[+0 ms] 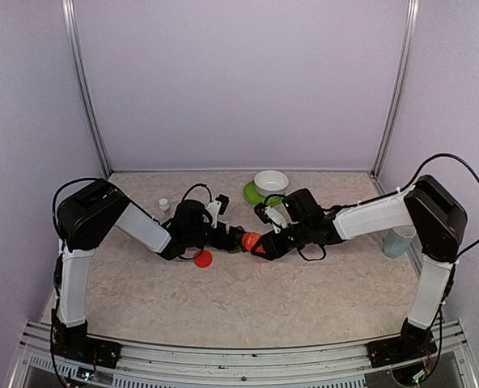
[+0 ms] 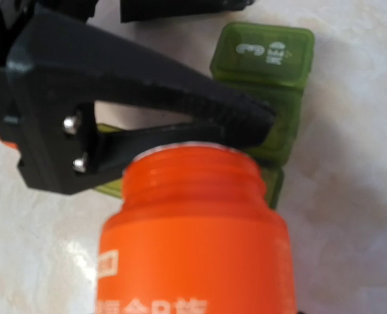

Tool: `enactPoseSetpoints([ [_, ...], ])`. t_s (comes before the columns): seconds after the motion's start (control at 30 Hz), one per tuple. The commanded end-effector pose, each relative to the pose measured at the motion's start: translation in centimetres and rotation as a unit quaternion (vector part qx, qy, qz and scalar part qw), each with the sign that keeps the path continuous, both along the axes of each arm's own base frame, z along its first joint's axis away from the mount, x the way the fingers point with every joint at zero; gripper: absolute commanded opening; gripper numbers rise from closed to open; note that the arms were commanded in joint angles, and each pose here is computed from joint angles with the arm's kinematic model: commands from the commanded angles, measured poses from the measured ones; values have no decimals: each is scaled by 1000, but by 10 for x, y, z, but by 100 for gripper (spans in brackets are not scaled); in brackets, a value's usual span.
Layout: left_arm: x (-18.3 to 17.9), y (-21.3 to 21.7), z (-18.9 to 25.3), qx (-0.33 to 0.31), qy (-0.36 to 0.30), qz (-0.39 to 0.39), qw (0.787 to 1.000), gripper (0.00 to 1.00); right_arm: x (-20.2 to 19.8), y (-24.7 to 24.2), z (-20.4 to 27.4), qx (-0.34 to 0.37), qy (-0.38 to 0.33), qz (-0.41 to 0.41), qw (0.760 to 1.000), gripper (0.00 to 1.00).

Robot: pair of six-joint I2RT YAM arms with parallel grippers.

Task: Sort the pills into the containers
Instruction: Pour the pill into the compartment of the pill container.

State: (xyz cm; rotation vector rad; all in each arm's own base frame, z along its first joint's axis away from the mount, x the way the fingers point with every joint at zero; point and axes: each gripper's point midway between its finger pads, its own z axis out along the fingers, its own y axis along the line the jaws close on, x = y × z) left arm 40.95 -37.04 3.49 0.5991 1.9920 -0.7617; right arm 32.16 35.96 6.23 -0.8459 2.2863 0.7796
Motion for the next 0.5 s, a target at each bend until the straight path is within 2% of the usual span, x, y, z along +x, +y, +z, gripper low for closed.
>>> enactPoseSetpoints([
  [0.0, 2, 1, -8, 4, 2, -5, 1000, 95, 12, 0, 23, 8, -15, -12, 1000, 19],
  [0.47, 2, 0, -9, 3, 3, -6, 1000, 94, 14, 1, 15, -14, 5, -12, 1000, 19],
])
